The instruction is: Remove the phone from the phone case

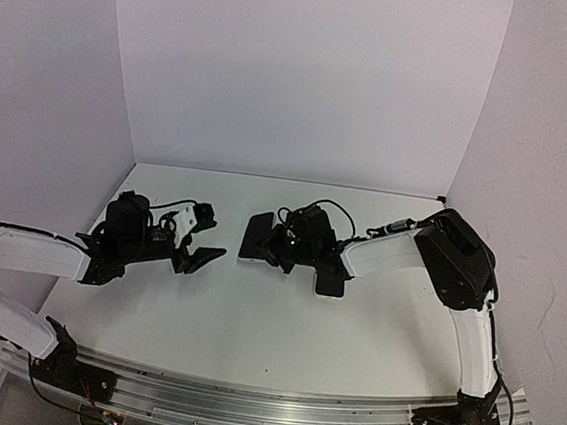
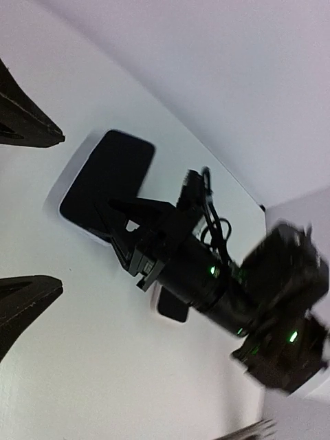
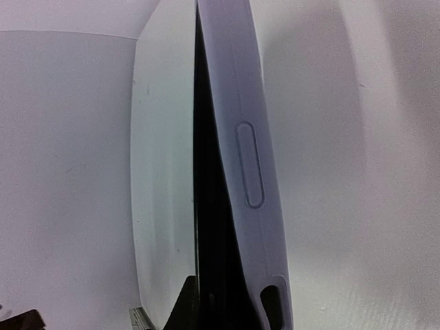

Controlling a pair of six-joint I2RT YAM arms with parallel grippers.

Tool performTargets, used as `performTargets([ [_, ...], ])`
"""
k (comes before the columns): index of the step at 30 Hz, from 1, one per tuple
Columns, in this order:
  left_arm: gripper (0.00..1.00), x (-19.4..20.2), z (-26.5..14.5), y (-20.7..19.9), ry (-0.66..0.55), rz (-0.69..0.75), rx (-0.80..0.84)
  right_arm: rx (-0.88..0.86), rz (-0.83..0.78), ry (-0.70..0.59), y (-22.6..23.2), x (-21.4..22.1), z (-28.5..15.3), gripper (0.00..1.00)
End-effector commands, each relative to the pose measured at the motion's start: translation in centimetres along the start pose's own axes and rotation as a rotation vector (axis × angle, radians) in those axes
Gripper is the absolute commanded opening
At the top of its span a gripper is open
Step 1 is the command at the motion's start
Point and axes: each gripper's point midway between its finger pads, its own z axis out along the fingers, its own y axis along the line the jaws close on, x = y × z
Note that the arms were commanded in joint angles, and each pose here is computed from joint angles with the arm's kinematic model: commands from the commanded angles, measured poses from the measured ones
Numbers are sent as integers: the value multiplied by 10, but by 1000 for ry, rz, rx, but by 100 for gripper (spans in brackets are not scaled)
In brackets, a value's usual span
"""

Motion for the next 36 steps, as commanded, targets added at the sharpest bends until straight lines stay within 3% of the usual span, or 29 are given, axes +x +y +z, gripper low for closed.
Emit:
performTargets([
  [1, 61, 8, -15, 11, -32, -768, -38, -364, -37, -130, 147, -41, -44, 0],
  [3, 67, 1, -18, 7, -95, -838, 8, -402, -44, -138, 166, -42, -56, 0],
  [7, 80, -23, -11, 23, -227, -841, 1, -442, -56, -144, 189, -37, -66, 0],
  [12, 83, -66, -1, 40, -374, -805, 34, -513, -79, -141, 219, -30, -69, 0],
  [17, 77, -78, 6, 51, -445, -837, 34, -592, -96, -147, 248, -24, -76, 0],
  [25, 48, -92, 7, 61, -526, -750, 5, -660, -126, -158, 272, -20, -84, 0],
  [36, 47, -109, -8, 75, -602, -668, -64, -673, -118, -160, 277, -19, -85, 0],
])
